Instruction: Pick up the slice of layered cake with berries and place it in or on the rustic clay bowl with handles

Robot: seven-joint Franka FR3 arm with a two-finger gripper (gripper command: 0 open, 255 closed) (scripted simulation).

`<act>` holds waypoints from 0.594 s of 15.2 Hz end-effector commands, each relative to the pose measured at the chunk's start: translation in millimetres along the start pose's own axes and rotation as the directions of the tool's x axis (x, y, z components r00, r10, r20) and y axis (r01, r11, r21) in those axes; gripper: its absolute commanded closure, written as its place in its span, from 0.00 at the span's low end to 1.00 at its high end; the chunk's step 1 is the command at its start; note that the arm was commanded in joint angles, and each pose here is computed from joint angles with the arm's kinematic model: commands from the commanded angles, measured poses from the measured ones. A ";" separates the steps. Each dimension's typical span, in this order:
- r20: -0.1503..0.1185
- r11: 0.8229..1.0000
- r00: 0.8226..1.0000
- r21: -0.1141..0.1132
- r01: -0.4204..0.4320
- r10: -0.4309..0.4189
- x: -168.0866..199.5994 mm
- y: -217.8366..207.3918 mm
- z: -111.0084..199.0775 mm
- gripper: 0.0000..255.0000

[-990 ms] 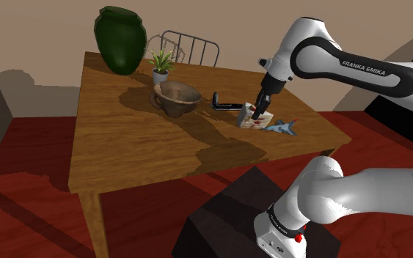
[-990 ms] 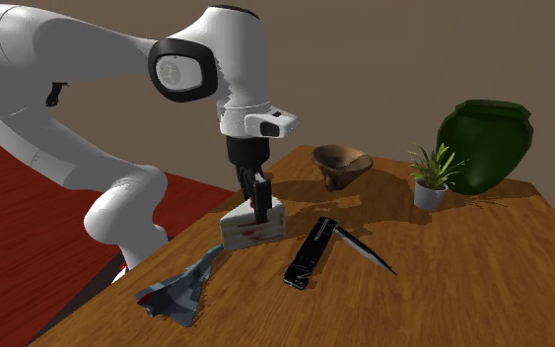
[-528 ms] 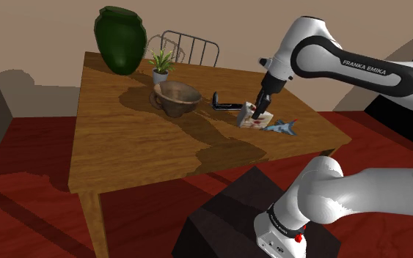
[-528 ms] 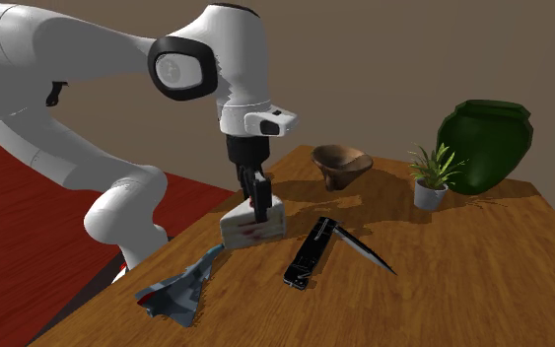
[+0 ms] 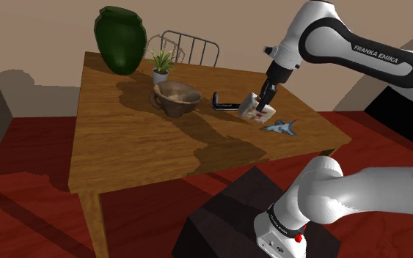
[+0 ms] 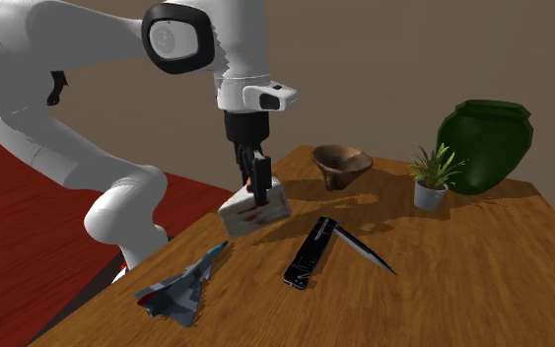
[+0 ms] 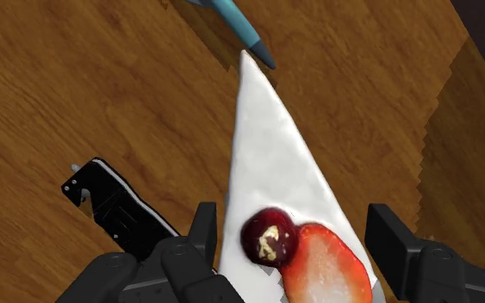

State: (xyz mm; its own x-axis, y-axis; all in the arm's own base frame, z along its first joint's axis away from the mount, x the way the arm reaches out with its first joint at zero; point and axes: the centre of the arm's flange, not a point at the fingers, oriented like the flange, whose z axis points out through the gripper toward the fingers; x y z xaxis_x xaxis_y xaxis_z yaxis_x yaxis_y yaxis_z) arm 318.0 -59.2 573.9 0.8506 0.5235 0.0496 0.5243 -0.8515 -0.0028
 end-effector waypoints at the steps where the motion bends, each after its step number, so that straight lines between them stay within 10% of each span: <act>1: 0.000 1.000 1.000 0.000 0.000 0.000 0.6 -1.1 -11.4 1.00; 9: 0.000 1.000 1.000 0.000 0.000 0.000 2.7 -1.2 -53.6 1.00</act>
State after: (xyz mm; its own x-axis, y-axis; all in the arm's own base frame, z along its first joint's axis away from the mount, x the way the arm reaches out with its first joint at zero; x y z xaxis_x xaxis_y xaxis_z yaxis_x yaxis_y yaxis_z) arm 316.5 -58.2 622.3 0.8505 0.5237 0.0496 0.5244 -0.8515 -0.0028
